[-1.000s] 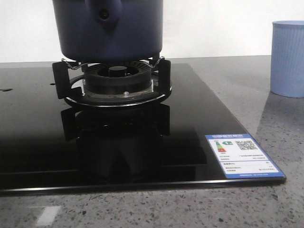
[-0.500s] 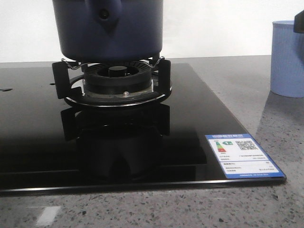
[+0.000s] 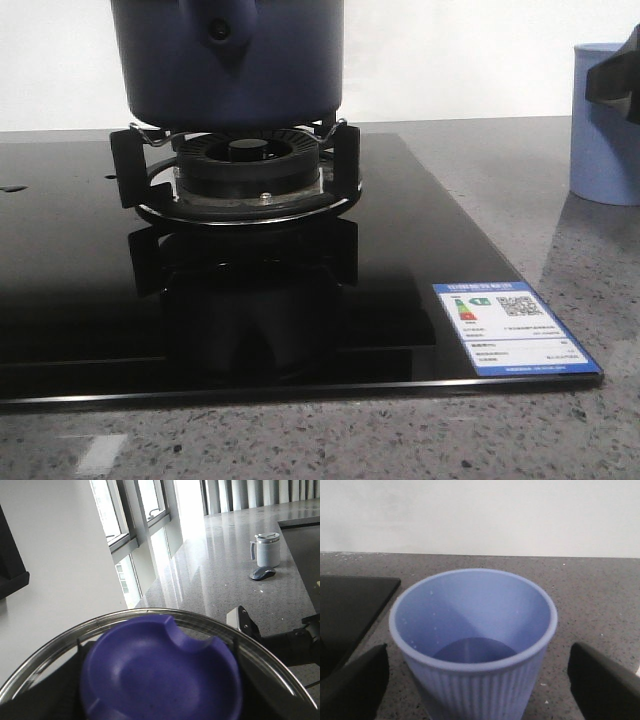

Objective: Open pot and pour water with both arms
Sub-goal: 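Grasp the light blue ribbed cup with the right gripper and lift it, then tilt the held cup over the open pot with the right gripper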

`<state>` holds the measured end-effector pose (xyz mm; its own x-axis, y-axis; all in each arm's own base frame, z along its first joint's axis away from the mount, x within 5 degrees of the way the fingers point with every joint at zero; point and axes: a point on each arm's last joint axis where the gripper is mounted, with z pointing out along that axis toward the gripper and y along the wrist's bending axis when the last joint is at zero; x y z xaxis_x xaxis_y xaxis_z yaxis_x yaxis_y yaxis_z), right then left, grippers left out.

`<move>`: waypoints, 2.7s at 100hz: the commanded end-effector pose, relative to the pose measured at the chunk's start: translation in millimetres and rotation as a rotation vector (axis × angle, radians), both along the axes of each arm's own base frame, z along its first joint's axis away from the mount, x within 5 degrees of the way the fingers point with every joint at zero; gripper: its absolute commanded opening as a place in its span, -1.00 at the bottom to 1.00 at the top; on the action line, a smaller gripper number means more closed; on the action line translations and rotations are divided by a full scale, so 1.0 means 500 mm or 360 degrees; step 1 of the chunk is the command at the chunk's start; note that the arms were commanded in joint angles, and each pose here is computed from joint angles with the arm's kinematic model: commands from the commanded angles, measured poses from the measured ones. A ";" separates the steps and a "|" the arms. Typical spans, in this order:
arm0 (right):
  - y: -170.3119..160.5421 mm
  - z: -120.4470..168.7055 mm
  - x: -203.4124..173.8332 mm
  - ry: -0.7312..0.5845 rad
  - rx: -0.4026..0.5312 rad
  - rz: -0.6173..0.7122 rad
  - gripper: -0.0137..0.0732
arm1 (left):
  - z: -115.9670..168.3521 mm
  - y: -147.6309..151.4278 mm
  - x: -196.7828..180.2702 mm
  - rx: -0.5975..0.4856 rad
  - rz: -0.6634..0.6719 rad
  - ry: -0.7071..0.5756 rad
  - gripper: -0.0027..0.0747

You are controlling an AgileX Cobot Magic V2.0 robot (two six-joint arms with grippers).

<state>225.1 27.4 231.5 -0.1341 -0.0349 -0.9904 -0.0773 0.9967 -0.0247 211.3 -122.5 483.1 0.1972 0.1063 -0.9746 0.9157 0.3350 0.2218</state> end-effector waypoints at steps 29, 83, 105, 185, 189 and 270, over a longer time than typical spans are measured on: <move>0.001 0.033 0.016 -0.0216 0.0076 -0.0014 0.64 | 0.050 0.006 -0.029 -0.0200 -0.0009 -0.0054 -0.15; 0.008 0.079 -0.008 -0.0383 0.0011 0.0078 -0.14 | 0.048 0.009 -0.027 -0.0165 0.0017 -0.0068 -0.15; 0.031 0.212 -0.022 -0.0568 -0.0173 0.0242 -0.14 | 0.049 0.028 -0.017 -0.0196 0.0088 -0.0032 -0.17; 0.288 0.433 0.125 -0.0425 -0.0884 0.0717 -0.14 | 0.102 0.057 -0.104 -0.0252 0.0247 -0.0227 -0.17; 0.298 0.430 0.130 -0.0433 -0.0918 0.0730 -0.14 | 0.104 0.058 -0.108 -0.0242 0.0254 -0.0241 -0.17; 0.363 0.375 0.170 -0.0683 -0.1648 0.0854 -0.14 | 0.111 0.063 -0.129 -0.0232 0.0288 -0.0296 -0.17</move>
<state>320.4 210.5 386.4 0.3704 -0.8139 -0.4477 -0.3457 0.3266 -0.8797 158.5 -94.2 519.0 0.3263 0.1178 -0.9379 0.8038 0.4876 0.3409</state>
